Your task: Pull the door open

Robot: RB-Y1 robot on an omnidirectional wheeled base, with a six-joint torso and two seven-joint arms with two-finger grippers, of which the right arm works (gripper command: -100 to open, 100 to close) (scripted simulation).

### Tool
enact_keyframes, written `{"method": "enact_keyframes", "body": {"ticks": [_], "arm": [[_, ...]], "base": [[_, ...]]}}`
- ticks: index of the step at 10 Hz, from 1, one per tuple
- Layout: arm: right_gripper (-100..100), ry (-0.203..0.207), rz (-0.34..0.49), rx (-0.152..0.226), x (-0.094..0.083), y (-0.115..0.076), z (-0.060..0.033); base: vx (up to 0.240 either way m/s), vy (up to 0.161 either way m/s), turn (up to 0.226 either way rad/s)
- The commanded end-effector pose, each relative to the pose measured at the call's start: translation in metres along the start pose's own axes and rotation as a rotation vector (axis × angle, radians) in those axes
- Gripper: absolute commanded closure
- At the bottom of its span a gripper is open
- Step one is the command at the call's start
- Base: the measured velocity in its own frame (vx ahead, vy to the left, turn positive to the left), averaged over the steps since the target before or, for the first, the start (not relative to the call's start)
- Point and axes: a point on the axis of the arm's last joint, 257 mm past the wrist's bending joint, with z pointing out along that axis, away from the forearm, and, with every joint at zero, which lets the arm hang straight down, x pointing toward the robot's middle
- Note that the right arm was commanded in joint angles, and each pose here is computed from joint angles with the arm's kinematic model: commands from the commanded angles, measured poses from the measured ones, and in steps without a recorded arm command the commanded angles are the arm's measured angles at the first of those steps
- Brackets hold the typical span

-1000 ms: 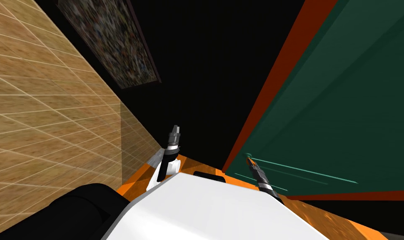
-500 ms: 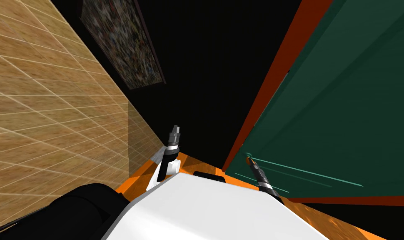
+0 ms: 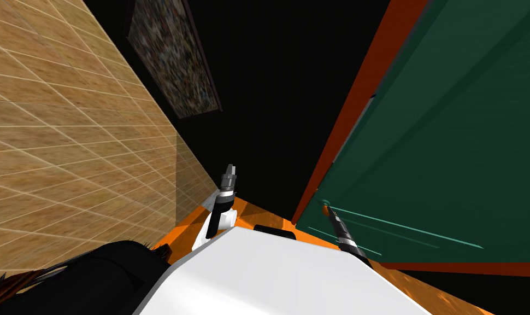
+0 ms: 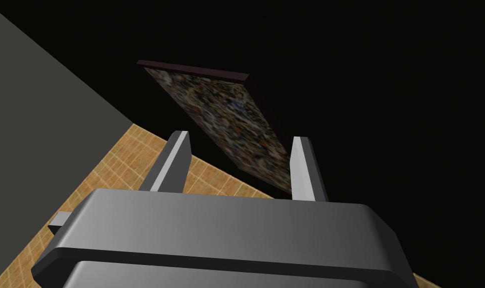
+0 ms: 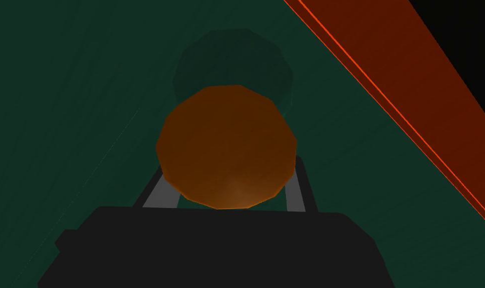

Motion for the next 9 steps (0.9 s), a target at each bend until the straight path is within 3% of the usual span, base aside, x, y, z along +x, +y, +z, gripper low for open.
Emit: {"method": "enact_keyframes", "body": {"ticks": [1, 7, 9], "arm": [[100, -0.004, 0.070, 0.003, 0.0035, 0.0013, 0.0010], [100, -0.033, 0.237, 0.013, -0.0011, -0.0007, 0.0061], [100, -0.054, 0.333, 0.019, -0.0041, -0.0024, 0.0094]], "base": [[-0.045, -0.013, 0.091], [-0.058, -0.023, 0.074], [-0.072, -0.031, 0.124]]}}
